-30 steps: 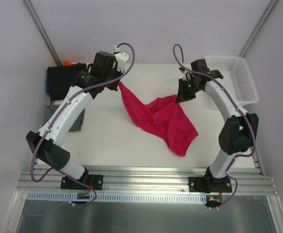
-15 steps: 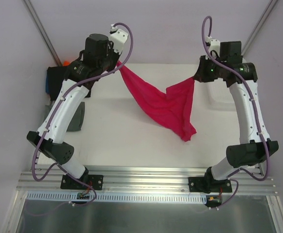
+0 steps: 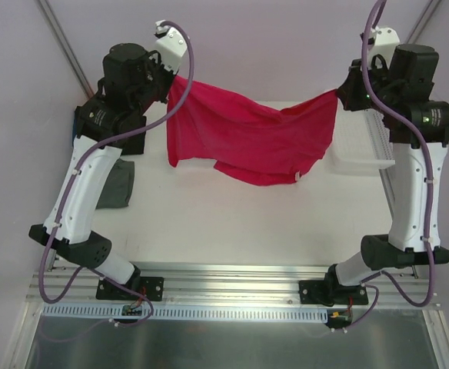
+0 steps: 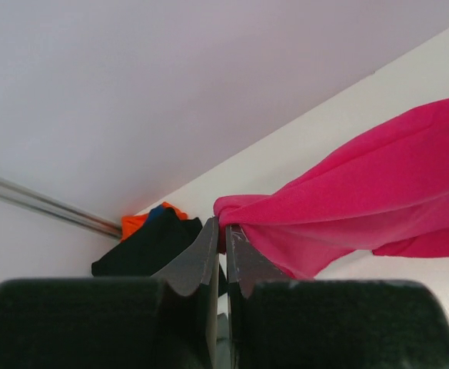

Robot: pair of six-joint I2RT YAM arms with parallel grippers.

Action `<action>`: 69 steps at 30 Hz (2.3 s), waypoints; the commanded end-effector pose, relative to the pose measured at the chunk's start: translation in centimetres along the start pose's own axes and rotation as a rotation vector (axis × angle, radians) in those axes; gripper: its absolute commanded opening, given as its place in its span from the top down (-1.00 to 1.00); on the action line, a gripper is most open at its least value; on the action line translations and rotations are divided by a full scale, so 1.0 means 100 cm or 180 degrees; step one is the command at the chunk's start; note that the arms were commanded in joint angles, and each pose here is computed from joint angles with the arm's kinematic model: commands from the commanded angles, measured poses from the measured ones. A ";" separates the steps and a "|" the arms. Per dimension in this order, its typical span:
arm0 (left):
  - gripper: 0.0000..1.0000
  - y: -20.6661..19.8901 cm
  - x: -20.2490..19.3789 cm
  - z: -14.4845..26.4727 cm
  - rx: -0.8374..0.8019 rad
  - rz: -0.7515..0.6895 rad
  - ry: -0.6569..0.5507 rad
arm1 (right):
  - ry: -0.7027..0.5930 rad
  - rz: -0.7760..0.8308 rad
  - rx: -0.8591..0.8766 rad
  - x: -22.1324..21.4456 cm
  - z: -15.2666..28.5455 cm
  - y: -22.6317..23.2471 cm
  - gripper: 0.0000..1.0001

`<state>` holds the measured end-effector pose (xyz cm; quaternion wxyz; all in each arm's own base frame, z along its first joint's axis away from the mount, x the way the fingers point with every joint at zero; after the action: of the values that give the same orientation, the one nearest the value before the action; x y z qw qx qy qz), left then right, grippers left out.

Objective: Fold and stack the t-shirts
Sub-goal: Flatten the tshirt out

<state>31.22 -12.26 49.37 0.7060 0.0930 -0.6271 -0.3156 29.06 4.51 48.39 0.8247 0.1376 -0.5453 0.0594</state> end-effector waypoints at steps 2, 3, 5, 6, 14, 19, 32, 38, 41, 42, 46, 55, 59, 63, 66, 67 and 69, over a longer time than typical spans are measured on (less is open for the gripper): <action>1.00 0.024 0.009 0.060 0.0250 -0.0028 -0.0321 | -0.0486 0.0231 -0.0229 0.011 0.065 0.004 0.99; 1.00 0.024 0.008 0.063 0.0257 -0.0036 -0.0323 | -0.0589 0.0247 -0.0309 0.012 0.080 0.003 0.99; 1.00 0.024 0.004 0.073 0.0262 -0.0073 -0.0336 | -0.0698 0.0254 -0.0379 0.013 0.095 0.003 0.99; 1.00 0.022 0.003 0.074 0.0211 -0.0103 -0.0352 | -0.0758 0.0250 -0.0452 0.014 0.103 0.000 0.99; 1.00 0.037 0.014 0.123 0.0283 -0.0211 -0.0734 | -0.1340 0.0295 -0.0550 0.014 0.176 0.014 0.99; 1.00 0.041 0.014 0.134 0.0327 -0.0338 -0.0785 | -0.1519 0.0235 -0.0796 0.018 0.188 0.008 0.99; 1.00 0.027 0.015 0.076 0.0044 -0.0557 -0.0825 | -0.1428 0.0186 -0.1155 0.058 0.109 -0.028 0.99; 1.00 0.032 0.019 0.080 0.0123 -0.0511 -0.0897 | -0.1555 0.0217 -0.1246 0.058 0.128 -0.027 0.99; 1.00 0.034 0.020 0.090 0.0152 -0.0496 -0.0947 | -0.1610 0.0293 -0.1269 0.048 0.152 -0.021 0.99; 1.00 0.034 0.020 0.094 0.0152 -0.0491 -0.0965 | -0.1641 0.0315 -0.1282 0.044 0.161 -0.018 0.99; 1.00 0.038 0.020 0.124 0.0212 -0.0477 -0.1138 | -0.1773 0.0360 -0.1385 0.027 0.201 -0.008 0.99; 1.00 0.055 0.033 0.158 0.0483 -0.0417 -0.1354 | -0.2180 0.0572 -0.1794 0.022 0.268 0.003 0.99; 1.00 0.060 0.042 0.154 0.0515 -0.0452 -0.1400 | -0.2351 0.0595 -0.1896 0.047 0.256 -0.004 0.99; 1.00 0.059 0.044 0.139 0.0503 -0.0579 -0.1348 | -0.2372 0.0736 -0.1919 0.070 0.227 -0.016 0.99; 1.00 0.056 0.036 0.115 0.0481 -0.0651 -0.1173 | -0.2265 0.0870 -0.1975 0.083 0.196 -0.030 0.99; 1.00 0.055 0.031 0.102 0.0453 -0.0670 -0.1072 | -0.2267 0.0907 -0.1977 0.088 0.186 -0.034 1.00; 1.00 0.053 0.017 0.080 0.0378 -0.0589 -0.0896 | -0.2026 0.0910 -0.1943 0.088 0.147 -0.051 0.99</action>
<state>22.91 -7.45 56.15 0.5566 0.1255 -0.7360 -0.3644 16.59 -3.83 61.23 0.6071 -0.1399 -0.7813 -0.0369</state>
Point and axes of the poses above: each gripper's point midway between its finger pads, its own z axis back along the fingers, its own y axis along the line the jaws close on, x = y × z, the point moved 9 cm from there along z, back along the fingers, and after that the axes turned 8 degrees about -z, right-handed, at the moved point
